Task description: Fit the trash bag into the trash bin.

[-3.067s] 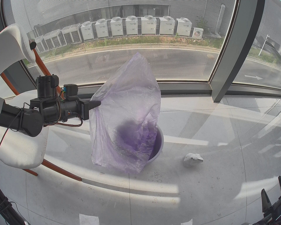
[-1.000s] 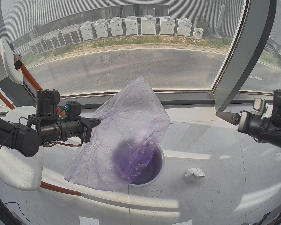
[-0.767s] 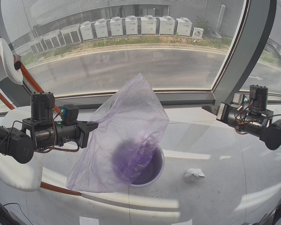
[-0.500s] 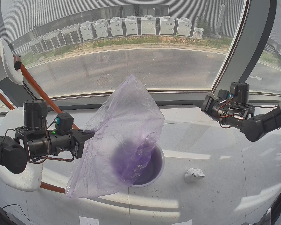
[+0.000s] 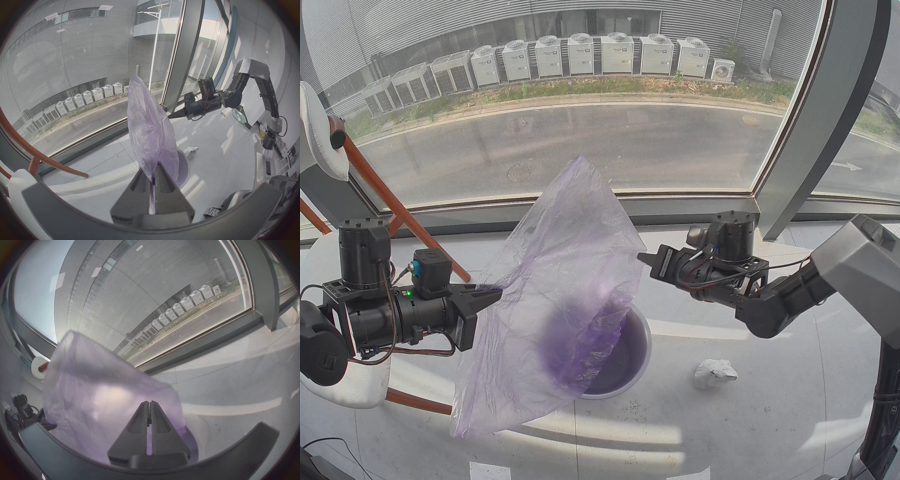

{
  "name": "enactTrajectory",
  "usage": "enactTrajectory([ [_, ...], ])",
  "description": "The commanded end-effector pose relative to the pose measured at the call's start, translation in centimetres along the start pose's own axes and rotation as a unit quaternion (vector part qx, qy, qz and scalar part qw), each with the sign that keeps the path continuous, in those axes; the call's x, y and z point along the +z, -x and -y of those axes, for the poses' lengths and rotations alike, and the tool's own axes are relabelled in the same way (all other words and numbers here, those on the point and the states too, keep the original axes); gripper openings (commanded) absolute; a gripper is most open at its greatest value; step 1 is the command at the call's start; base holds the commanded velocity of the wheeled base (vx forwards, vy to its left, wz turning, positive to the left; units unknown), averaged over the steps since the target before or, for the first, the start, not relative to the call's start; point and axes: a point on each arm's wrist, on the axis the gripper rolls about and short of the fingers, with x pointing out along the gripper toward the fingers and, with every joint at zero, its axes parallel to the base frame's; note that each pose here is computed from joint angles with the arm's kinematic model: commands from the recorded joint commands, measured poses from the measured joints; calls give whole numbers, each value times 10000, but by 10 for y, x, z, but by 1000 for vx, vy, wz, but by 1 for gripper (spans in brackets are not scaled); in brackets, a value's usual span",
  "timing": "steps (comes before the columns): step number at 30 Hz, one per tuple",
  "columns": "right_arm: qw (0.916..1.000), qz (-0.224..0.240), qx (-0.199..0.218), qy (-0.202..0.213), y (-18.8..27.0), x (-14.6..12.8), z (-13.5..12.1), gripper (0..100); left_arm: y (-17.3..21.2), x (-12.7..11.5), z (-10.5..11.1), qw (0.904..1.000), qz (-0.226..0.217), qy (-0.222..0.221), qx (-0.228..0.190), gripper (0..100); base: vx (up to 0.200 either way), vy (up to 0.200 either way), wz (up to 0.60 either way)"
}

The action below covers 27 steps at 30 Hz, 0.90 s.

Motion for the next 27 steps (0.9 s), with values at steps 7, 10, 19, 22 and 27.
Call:
enactTrajectory([
  [7, 9934, -1145, -102, -9, -2, -79, -2, 0, 3, -1, 2, 9999, -35, 22, 113, 0, 0, 0, 0],
  [10, 9912, -1317, -128, -7, 1, -90, -2, 0, 2, 1, 1, 9999, 3, 18, 141, 0, 0, 0, 0],
  [19, 9954, -775, -539, -159, 29, -50, 27, 0, 8, -2, 3, 9998, -50, 18, 213, 0, 0, 0, 0],
  [22, 9982, -145, -547, -176, 29, -7, 37, 0, 13, -7, 6, 9998, -89, 2, 161, 0, 0, 0, 0],
  [27, 9968, 554, -557, -167, 33, 40, 52, 0, 12, -7, 8, 9998, -31, -160, -119, 0, 0, 0, 0],
])
